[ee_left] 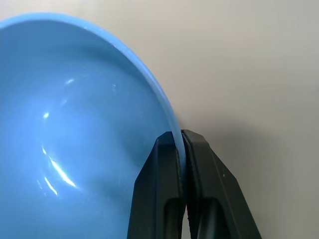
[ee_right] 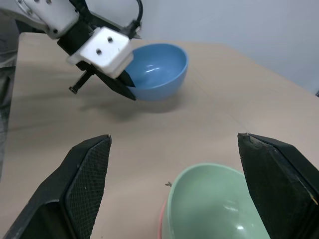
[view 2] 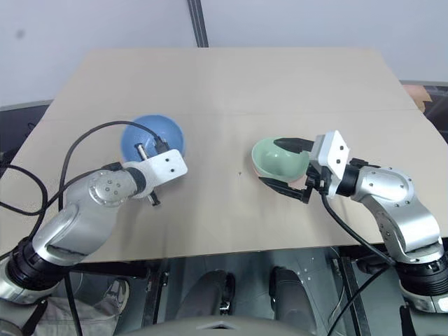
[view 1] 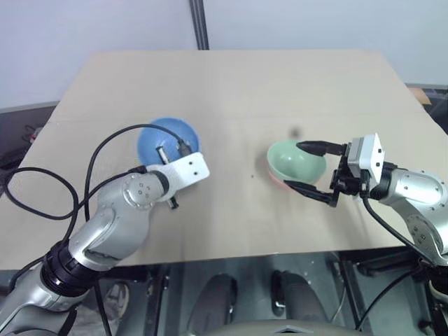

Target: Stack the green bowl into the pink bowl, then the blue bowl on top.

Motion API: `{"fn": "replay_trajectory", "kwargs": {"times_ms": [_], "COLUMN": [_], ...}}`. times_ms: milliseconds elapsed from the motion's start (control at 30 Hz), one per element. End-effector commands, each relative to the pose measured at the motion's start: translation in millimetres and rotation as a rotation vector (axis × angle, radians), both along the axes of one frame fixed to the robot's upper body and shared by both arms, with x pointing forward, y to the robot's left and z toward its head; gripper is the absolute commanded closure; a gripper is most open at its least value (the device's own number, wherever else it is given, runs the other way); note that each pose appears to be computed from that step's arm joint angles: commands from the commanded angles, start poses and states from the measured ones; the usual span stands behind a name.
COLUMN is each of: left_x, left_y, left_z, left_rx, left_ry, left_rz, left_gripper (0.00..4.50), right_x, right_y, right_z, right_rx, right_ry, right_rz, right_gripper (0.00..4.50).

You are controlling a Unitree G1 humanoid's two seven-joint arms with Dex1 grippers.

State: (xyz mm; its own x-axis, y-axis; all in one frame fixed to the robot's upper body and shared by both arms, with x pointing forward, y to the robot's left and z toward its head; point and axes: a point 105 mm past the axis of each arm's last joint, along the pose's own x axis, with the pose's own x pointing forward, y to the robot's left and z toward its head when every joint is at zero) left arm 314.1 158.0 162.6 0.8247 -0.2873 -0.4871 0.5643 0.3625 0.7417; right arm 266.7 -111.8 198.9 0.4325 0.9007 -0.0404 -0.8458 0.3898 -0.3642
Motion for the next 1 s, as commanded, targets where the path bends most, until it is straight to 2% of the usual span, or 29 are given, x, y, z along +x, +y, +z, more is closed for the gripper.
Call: {"fn": "replay_trajectory", "kwargs": {"times_ms": [33, 133, 300, 500, 667, 800, 900, 967, 1000], "left_x": [1, -4, -8, -5, 8, 17, 15, 13, 12], "left_y": [-47, -86, -128, -143, -146, -148, -153, -159, -161], "left_z": [58, 76, 70, 62, 63, 57, 56, 63, 66], "left_rx": [-0.123, -0.217, -0.200, -0.109, -0.035, 0.045, 0.050, -0.005, -0.030], "left_ry": [-0.156, -0.169, -0.071, -0.004, 0.008, 0.048, 0.073, 0.034, 0.020], "left_rz": [-0.280, -0.552, -0.896, -1.121, -1.201, -1.227, -1.280, -1.304, -1.307], "left_gripper": [4.44, 4.44, 4.44, 4.44, 4.44, 3.26, 1.71, 0.79, 0.79], "right_x": [-7, -12, -27, -45, -77, -94, -97, -96, -96], "right_y": [-9, -15, -27, -48, -70, -77, -78, -77, -76], "right_z": [14, 13, 11, 5, -13, -22, -22, -21, -21], "right_rx": [0.013, 0.019, 0.021, 0.005, -0.043, -0.049, -0.043, -0.042, -0.043], "right_ry": [-0.066, -0.066, -0.072, -0.055, 0.009, 0.042, 0.034, 0.029, 0.028], "right_rz": [-0.071, -0.132, -0.257, -0.432, -0.601, -0.657, -0.672, -0.670, -0.669], "right_gripper": [0.23, 0.23, 0.23, 0.23, 0.23, 0.23, 0.23, 0.23, 0.23]}}
